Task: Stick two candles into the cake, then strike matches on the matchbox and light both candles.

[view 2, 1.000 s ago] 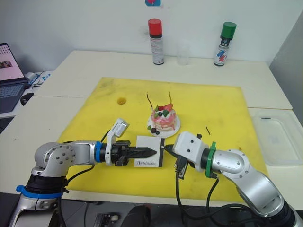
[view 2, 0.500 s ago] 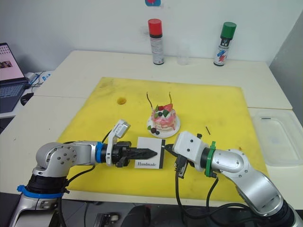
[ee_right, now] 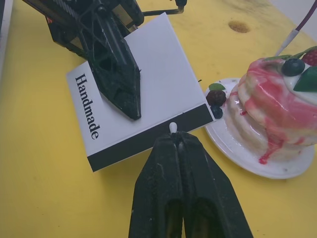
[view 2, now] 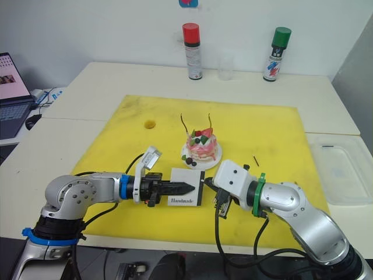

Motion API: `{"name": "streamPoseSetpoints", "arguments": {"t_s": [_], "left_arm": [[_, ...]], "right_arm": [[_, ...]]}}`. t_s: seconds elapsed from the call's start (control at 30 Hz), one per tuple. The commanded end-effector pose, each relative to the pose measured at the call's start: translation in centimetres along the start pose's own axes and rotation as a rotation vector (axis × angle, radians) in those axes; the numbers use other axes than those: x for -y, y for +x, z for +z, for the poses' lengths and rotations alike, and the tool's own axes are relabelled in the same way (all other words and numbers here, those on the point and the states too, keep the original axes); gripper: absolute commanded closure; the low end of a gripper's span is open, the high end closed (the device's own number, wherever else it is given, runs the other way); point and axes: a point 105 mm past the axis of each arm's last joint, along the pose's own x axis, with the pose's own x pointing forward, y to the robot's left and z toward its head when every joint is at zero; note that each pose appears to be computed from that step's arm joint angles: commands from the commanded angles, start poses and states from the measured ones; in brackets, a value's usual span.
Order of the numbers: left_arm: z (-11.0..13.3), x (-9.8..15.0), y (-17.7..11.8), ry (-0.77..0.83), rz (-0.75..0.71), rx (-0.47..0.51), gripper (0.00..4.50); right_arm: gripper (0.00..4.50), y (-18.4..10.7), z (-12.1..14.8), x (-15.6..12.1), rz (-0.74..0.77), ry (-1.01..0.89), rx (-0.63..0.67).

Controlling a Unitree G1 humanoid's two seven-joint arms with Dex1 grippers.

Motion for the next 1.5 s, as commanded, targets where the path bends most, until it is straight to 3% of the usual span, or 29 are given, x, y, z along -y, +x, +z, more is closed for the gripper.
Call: {"name": "streamPoseSetpoints", "arguments": {"t_s": [0.03,0.43,0.8,0.97,1.27,1.5], "left_arm": [[0.6,0.9,0.3,0.049,-0.025,0.008,4.50],[0.2,1.6,0.4,0.095,-0.059,-0.013,4.50],[-0.9,2.3,0.2,0.078,-0.085,-0.058,4.50],[-0.6,1.7,-0.5,0.050,-0.048,-0.025,4.50],[-0.8,0.5,-1.0,0.031,0.009,0.000,4.50],[-0.9,0.5,-1.0,0.034,0.017,0.008,4.50]], "right_arm": [[4.48,-0.3,1.3,0.1,-0.021,-0.042,0.037],[4.48,-0.1,0.6,0.8,-0.071,-0.001,-0.005],[4.48,-1.9,5.2,5.3,-0.325,-0.013,0.194],[4.48,-2.6,7.9,4.3,-0.235,-0.110,0.274],[4.48,2.6,11.2,7.5,-0.255,-0.264,0.270],[4.48,5.0,11.5,9.1,-0.301,-0.341,0.250]]}}
